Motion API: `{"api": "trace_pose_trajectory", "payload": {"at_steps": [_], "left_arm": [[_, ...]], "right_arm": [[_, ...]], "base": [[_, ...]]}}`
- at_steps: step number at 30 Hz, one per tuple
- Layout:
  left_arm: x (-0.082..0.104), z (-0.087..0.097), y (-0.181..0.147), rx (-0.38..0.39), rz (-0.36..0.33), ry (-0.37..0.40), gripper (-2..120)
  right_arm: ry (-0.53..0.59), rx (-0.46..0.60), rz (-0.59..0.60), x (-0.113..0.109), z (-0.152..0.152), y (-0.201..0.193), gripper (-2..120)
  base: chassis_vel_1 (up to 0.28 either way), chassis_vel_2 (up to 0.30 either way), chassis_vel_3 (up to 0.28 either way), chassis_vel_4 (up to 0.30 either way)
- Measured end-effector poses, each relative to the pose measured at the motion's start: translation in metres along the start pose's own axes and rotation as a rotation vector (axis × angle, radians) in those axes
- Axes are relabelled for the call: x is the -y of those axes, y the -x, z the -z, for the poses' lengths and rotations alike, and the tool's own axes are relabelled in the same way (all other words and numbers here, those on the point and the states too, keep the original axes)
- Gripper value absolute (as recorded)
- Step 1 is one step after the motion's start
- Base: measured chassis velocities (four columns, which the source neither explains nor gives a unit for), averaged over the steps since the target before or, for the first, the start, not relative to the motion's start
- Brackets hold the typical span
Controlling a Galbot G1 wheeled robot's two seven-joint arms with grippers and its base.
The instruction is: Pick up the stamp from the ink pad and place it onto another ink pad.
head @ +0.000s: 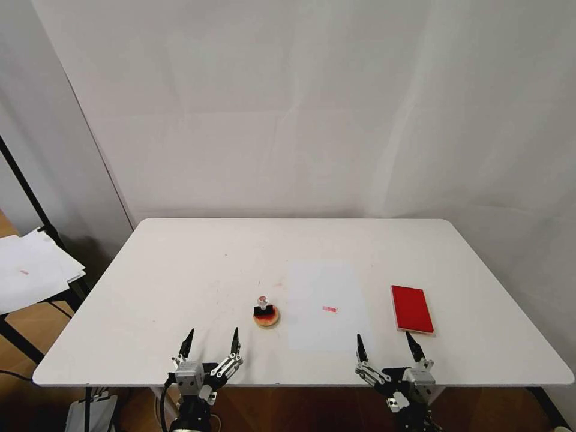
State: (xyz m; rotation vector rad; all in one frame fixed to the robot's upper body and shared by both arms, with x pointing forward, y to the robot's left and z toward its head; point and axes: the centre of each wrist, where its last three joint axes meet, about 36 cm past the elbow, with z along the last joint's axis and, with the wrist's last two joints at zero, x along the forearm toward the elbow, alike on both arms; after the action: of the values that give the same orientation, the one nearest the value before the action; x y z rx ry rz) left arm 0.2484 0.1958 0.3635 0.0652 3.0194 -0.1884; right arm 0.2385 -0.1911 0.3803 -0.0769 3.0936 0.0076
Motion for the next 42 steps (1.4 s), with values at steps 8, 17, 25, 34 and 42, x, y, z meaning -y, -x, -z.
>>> {"api": "trace_pose_trajectory", "payload": {"at_steps": [8,17,25,34,42], "left_arm": [[0.0,0.0,0.0,0.0,0.0,0.0,102],[0.0,0.0,0.0,0.0,0.0,0.0,102],[0.0,0.0,0.0,0.0,0.0,0.0,102],[0.0,0.0,0.0,0.0,0.0,0.0,102],[0.0,0.0,0.0,0.0,0.0,0.0,102]], "right_arm": [[0.011,-0.002,0.006,0.0051,0.0002,0.0049,100],[0.032,-0.003,0.016,0.0034,0.0009,0.0077,100],[0.04,-0.013,0.012,0.0038,0.0017,0.0088,100],[0.041,-0.021,0.016,0.0049,0.0038,0.0055,100],[0.041,-0.024,0.017,0.0048,0.0041,0.0038,100]], "base": [[0.0,0.0,0.0,0.0],[0.0,0.0,0.0,0.0],[0.0,0.0,0.0,0.0],[0.0,0.0,0.0,0.0],[0.0,0.0,0.0,0.0]]}}
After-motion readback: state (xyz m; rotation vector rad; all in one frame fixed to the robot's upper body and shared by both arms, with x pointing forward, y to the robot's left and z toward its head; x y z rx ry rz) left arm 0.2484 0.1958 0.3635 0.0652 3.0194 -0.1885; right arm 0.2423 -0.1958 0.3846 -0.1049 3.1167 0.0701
